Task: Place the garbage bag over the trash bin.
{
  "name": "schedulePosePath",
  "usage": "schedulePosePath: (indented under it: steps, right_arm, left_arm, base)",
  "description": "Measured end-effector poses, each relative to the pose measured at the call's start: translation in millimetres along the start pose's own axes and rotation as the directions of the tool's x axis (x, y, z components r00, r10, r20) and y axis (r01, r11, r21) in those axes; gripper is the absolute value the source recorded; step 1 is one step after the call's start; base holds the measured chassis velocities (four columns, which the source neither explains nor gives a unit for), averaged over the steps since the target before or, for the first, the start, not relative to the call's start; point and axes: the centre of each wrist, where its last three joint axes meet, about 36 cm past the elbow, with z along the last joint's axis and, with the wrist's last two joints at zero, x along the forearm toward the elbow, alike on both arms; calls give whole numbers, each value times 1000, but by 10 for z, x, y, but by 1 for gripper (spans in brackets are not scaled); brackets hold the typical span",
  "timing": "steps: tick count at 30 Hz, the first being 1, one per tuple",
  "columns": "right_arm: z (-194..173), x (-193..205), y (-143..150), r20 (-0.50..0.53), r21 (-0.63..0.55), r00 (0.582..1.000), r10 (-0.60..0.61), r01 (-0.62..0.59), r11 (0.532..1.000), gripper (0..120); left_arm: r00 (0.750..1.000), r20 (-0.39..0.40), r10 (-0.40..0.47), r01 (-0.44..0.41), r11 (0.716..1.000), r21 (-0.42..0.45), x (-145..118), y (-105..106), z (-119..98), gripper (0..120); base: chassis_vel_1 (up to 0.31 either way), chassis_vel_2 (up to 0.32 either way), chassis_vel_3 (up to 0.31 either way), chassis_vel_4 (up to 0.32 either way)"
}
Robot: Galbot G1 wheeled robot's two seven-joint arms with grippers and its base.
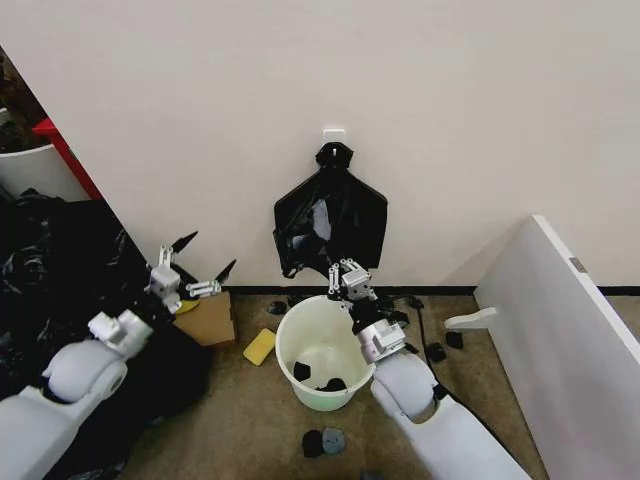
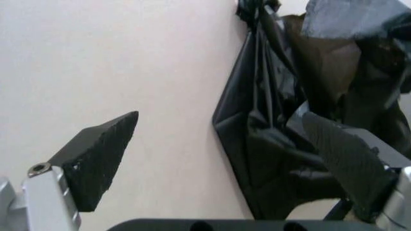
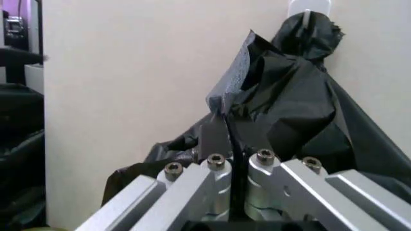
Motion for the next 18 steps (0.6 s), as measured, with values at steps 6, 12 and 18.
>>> schedulePosePath:
  steps: [6, 12, 18]
  right_arm:
    - [23, -12, 22, 10, -1, 1000, -6, 6, 1000, 0]
    - [40, -22, -28, 9, 9, 1000, 6, -6, 1000, 0]
    - [46, -35, -74, 11, 20, 1000, 27, -27, 999, 0]
  left_arm:
    - [985, -8, 173, -173, 985, 29, -384, 32, 194, 98]
    - [946, 6, 325, -325, 945, -31, -887, 56, 381, 98]
    - [926, -27, 377, -376, 911, -169, -1278, 202, 413, 95]
  base:
    - [0, 0, 0, 0]
    - [0, 0, 0, 0]
    - [0, 0, 0, 0]
